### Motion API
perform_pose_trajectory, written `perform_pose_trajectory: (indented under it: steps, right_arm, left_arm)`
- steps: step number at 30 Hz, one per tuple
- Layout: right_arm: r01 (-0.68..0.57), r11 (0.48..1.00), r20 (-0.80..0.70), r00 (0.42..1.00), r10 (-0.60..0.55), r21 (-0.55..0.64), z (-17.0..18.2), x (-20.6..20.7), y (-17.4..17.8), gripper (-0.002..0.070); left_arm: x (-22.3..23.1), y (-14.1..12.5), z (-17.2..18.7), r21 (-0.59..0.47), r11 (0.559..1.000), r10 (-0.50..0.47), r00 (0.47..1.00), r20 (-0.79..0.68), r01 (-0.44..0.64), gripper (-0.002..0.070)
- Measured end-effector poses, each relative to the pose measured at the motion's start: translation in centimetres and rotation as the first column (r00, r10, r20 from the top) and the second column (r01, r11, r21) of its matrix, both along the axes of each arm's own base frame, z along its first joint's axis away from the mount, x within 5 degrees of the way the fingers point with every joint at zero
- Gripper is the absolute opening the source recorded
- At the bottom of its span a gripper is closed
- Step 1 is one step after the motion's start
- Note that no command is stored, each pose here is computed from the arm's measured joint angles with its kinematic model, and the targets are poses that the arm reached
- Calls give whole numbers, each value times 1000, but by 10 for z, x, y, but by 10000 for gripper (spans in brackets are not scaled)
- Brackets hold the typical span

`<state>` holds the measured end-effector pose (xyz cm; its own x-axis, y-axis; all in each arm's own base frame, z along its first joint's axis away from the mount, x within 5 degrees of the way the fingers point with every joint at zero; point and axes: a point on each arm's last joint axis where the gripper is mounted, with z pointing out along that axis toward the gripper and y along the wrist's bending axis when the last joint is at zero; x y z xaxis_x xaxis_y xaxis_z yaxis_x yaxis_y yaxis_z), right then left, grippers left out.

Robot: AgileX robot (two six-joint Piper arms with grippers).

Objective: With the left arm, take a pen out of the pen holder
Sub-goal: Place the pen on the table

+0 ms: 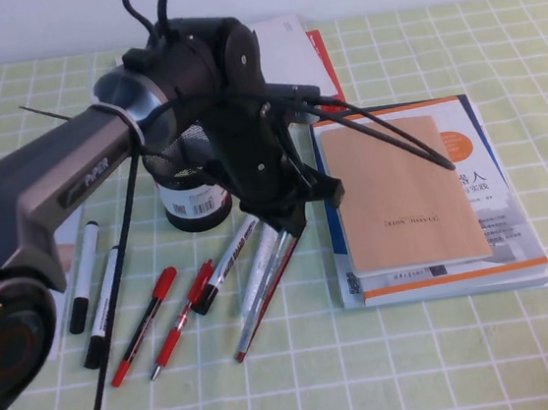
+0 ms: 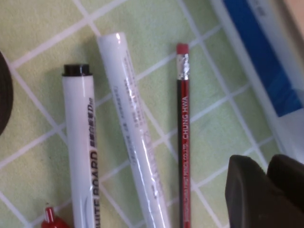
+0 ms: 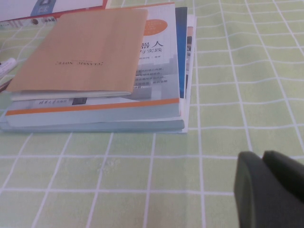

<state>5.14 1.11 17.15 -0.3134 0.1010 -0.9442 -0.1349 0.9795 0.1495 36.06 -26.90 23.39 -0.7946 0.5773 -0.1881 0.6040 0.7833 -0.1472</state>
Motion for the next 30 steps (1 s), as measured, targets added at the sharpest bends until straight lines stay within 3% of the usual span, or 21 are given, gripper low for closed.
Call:
perform_pose_trajectory:
  steps: [6, 20, 30]
  right_arm:
    - [0, 1000, 0, 1000, 0, 0, 0, 0, 0, -15]
    - [0, 1000, 0, 1000, 0, 0, 0, 0, 0, -15]
    - [0, 1000, 0, 1000, 0, 0, 0, 0, 0, -15]
  left_arm:
    - [5, -3, -20, 20, 1000, 6, 1000, -29, -6, 43]
    - [10, -6, -24, 2, 1000, -17, 1000, 15, 17, 57]
    - [11, -6, -29, 15, 999, -35, 999, 14, 35, 307]
